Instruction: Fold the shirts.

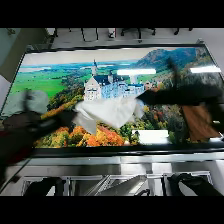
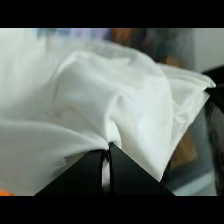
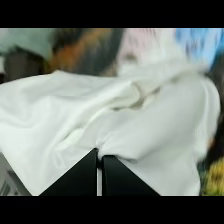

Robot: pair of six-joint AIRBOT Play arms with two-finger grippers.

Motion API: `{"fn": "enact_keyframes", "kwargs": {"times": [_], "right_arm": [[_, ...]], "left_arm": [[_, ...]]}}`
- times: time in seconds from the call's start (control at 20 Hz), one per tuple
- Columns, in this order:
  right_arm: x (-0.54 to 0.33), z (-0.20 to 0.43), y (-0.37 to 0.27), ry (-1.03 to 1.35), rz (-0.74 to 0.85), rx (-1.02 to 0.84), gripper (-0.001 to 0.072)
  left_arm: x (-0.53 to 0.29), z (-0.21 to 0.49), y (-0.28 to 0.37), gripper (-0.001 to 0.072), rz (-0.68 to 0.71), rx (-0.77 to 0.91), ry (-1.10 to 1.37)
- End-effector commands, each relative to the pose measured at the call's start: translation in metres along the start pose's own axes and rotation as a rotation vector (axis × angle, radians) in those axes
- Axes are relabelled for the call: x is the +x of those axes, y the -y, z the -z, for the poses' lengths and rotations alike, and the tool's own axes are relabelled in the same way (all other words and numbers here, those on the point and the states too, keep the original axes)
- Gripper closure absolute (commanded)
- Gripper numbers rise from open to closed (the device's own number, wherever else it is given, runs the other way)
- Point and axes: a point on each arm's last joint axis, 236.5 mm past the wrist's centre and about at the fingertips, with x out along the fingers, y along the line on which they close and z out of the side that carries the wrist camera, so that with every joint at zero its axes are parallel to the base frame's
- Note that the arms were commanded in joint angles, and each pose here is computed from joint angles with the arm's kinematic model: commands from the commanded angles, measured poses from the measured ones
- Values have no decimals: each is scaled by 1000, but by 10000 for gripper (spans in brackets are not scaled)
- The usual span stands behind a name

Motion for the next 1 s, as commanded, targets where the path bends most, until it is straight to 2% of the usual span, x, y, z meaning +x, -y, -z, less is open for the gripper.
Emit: {"fn": "enact_keyframes", "kwargs": {"times": [0.0, 0.1, 0.2, 0.3, 0.4, 0.55, 0.75, 0.95], "right_arm": [[-151, -83, -134, 399, 28, -427, 689], [-214, -89, -198, 557, 80, -636, 688], [-247, -88, -231, 637, 121, -737, 689], [-256, -89, -242, 663, 125, -772, 689], [-242, -98, -226, 625, 126, -743, 688], [-194, -123, -168, 494, 124, -635, 688], [-77, -135, -58, 232, 74, -432, 688], [65, -99, 64, -23, 54, -212, 687]], "left_arm": [[-163, -95, 131, 695, 107, 288, 519], [-236, -113, 190, 695, 60, 459, 742], [-262, -124, 217, 695, -45, 559, 822], [-251, -136, 213, 694, -150, 581, 761], [-221, -150, 186, 694, -174, 512, 640], [-161, -163, 106, 694, -160, 315, 416], [-26, -108, -15, 694, -116, 85, 8], [93, -23, -169, 694, -290, -121, -216]]}}
